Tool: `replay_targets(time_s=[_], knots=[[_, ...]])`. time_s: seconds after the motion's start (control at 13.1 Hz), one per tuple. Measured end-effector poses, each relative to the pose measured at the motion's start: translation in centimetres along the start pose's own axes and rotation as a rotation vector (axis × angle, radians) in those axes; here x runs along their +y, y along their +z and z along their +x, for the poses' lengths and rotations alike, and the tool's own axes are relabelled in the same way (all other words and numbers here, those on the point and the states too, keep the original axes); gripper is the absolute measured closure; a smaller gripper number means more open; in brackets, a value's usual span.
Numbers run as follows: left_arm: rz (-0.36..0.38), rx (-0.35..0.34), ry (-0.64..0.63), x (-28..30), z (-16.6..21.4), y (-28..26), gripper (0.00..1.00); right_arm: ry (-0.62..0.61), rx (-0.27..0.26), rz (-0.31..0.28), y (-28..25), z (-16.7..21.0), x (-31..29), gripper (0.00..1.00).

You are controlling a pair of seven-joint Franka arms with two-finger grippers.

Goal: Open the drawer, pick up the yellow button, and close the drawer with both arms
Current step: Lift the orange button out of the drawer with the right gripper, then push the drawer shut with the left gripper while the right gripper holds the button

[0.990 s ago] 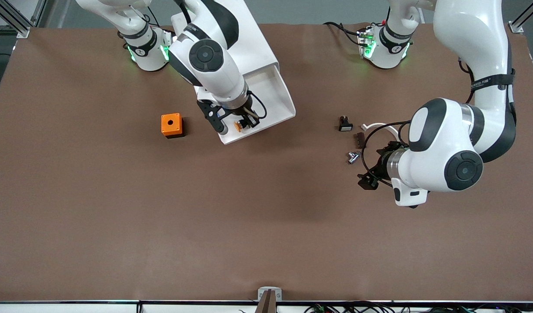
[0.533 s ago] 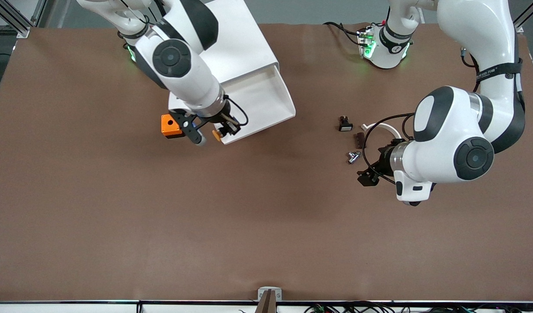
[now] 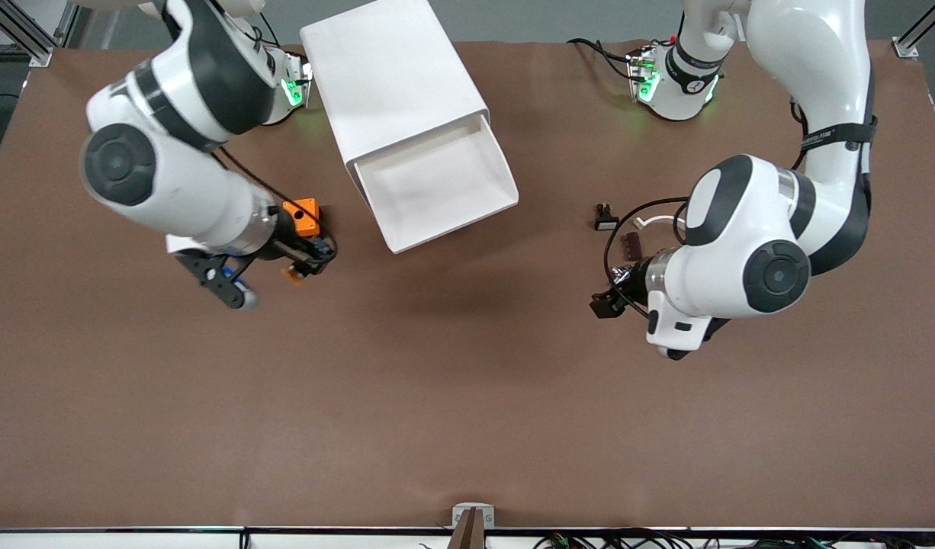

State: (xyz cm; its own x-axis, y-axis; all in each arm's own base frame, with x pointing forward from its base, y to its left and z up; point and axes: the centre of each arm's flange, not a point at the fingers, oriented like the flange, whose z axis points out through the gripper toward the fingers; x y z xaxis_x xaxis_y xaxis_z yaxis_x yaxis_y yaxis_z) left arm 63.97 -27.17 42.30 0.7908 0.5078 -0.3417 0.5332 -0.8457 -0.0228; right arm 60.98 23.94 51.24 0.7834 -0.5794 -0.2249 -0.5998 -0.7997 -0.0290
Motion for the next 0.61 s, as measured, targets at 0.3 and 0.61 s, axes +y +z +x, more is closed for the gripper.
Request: replay_targets(time_s=[0.3, 0.61], knots=[[-0.013, 0.021, 0.123, 3.1, -1.4, 3.7, 0.0, -0.143, -0.004, 0.002, -0.6, 7.3, 5.0, 0.59], [-0.039, 0.048, 0.246, 6.2, -4.5, 8.1, 0.0, -0.33, -0.001, -0.035, 0.5, 14.9, 11.3, 0.59]])
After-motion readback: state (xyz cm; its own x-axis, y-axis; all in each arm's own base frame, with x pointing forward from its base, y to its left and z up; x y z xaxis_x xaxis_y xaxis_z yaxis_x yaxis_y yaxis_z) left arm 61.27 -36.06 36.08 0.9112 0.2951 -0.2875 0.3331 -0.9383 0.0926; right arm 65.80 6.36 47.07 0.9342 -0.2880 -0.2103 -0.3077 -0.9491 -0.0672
